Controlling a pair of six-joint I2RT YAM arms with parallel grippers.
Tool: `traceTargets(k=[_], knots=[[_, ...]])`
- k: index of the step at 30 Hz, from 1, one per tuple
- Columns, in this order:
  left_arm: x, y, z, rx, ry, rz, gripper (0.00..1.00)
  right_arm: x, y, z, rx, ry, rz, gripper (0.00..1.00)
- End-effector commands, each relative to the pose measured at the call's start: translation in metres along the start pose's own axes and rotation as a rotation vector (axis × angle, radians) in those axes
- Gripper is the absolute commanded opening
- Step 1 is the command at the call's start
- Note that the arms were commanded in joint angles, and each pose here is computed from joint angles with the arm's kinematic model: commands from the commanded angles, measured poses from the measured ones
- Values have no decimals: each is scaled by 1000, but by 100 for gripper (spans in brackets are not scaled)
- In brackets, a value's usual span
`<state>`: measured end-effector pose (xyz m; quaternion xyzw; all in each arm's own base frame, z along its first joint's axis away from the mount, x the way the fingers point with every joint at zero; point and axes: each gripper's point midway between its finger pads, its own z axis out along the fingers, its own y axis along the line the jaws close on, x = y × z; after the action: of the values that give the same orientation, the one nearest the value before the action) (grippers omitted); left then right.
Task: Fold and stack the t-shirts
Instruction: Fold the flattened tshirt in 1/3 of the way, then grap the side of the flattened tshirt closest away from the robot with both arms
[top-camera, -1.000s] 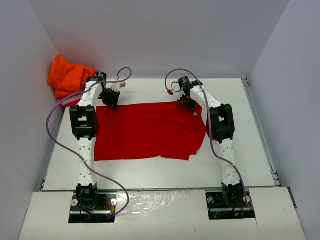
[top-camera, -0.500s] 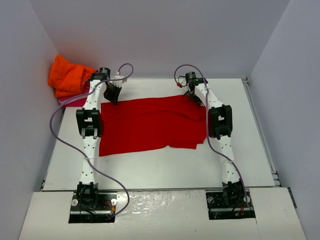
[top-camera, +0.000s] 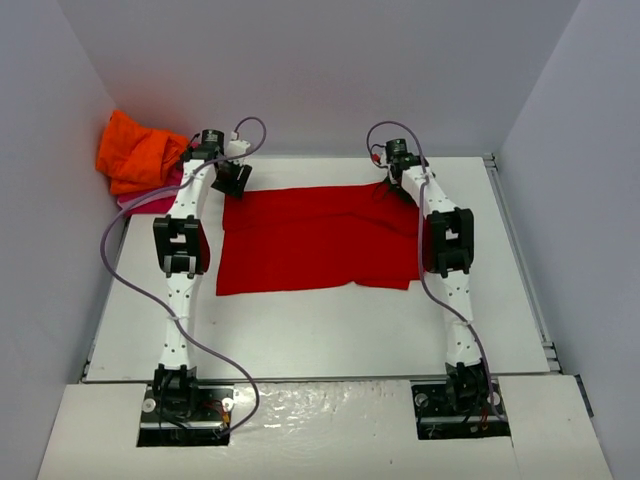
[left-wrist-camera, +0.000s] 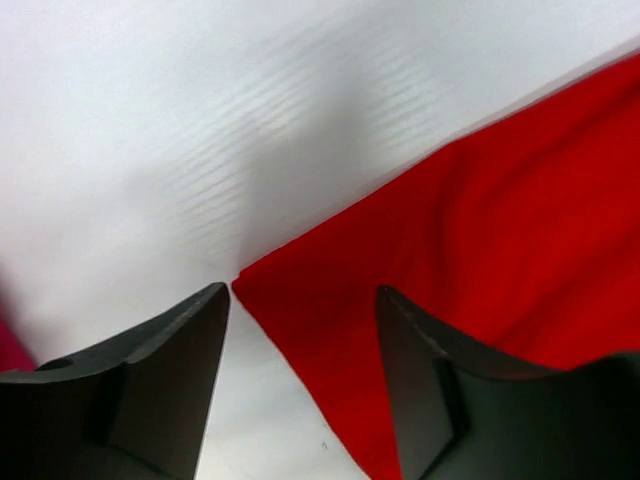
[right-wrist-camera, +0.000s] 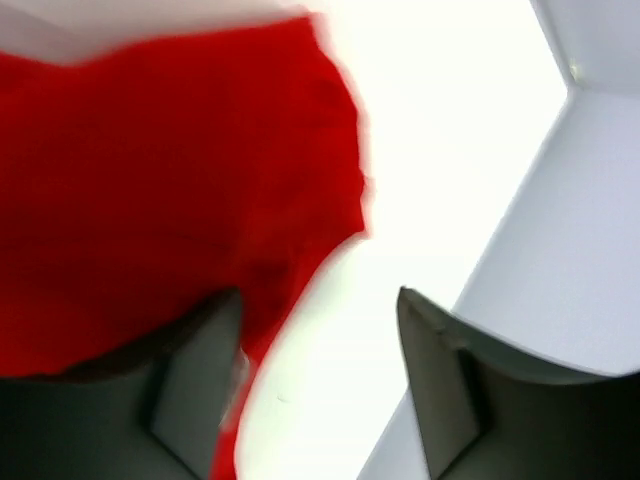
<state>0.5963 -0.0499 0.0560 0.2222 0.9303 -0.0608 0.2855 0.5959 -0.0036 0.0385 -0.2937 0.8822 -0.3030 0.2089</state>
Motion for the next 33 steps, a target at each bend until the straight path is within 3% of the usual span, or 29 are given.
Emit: traceTargets(k=[1, 4, 8, 12, 16, 17, 18, 19, 21, 27, 33], knots=[[-113, 18, -144, -171, -363, 44, 64, -25, -71, -75, 91, -151, 146, 79], [-122, 5, -179, -149, -410, 61, 68, -34, -100, -118, 113, -250, 212, 89], [-107, -29, -210, -43, -389, 115, 66, -25, -107, -154, 76, -313, 246, 85], [-28, -81, -206, 144, -201, 303, 62, 15, -110, -191, 70, -309, 240, 86], [97, -117, -175, 244, 64, 444, 55, 55, -105, -199, 75, -275, 224, 88], [116, -121, -174, 242, 90, 477, 53, 64, -105, -201, 79, -268, 231, 88], [110, -120, -182, 215, 61, 514, 53, 71, -107, -202, 82, -264, 241, 88], [141, -128, -182, 228, 111, 528, 51, 77, -109, -204, 84, -262, 254, 87], [166, -140, -182, 242, 123, 555, 50, 91, -115, -213, 92, -269, 301, 86], [197, -148, -176, 167, 164, 670, 50, 118, -132, -233, 134, -286, 392, 85], [213, -153, -163, 182, 197, 692, 49, 136, -125, -237, 139, -270, 406, 86]])
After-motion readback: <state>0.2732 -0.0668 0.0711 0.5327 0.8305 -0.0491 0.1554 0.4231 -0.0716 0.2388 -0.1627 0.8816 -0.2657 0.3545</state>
